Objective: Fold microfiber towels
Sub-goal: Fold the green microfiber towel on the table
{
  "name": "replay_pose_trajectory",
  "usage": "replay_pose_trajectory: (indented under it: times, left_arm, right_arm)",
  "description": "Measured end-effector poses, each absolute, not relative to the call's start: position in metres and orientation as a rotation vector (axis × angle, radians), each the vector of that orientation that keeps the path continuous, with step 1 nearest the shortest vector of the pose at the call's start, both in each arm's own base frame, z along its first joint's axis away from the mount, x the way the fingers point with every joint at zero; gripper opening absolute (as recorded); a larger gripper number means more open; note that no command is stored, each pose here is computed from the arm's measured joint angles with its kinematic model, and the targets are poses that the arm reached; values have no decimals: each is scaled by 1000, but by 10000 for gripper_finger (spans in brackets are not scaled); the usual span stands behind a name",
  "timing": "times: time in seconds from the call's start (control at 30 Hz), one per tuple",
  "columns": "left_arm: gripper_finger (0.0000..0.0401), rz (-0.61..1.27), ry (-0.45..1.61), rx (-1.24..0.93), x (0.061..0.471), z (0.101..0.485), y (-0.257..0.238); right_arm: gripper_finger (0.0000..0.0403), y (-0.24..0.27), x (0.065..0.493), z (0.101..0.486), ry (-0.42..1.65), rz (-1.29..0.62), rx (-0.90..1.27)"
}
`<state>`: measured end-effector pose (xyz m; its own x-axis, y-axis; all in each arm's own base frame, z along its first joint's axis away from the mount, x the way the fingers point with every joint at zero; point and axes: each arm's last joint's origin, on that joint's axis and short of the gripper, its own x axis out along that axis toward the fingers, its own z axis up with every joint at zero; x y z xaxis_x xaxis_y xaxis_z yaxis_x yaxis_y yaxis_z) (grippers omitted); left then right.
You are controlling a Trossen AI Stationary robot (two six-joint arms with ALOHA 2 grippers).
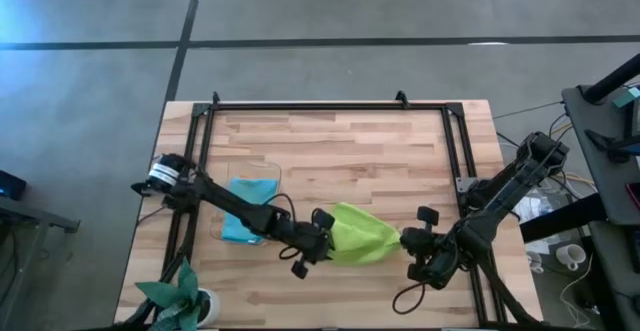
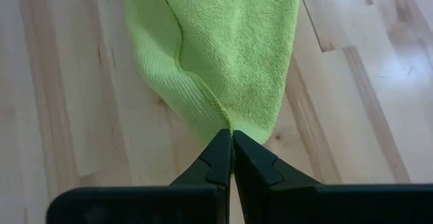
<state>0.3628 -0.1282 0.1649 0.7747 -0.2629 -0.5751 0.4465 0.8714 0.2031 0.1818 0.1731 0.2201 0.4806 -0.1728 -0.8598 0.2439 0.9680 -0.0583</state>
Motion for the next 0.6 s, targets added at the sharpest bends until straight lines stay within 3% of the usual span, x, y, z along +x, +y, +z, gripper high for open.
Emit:
replay_pose_trajectory:
  times: [0.17, 0.33, 0.43, 0.6]
  left_arm:
    - [114, -383, 572, 361, 359, 165, -131]
    - [110, -388, 548, 377, 361, 164, -133]
    - [86, -377, 532, 344, 363, 167, -134]
    - [11, -354, 559, 265, 362, 165, -134]
  right_arm:
    - [9, 173, 182, 220, 1039, -254, 75]
    - [9, 173, 182, 220, 1039, -255, 75]
    - [9, 173, 182, 220, 1037, -259, 82]
    - [9, 173, 182, 220, 1035, -259, 83]
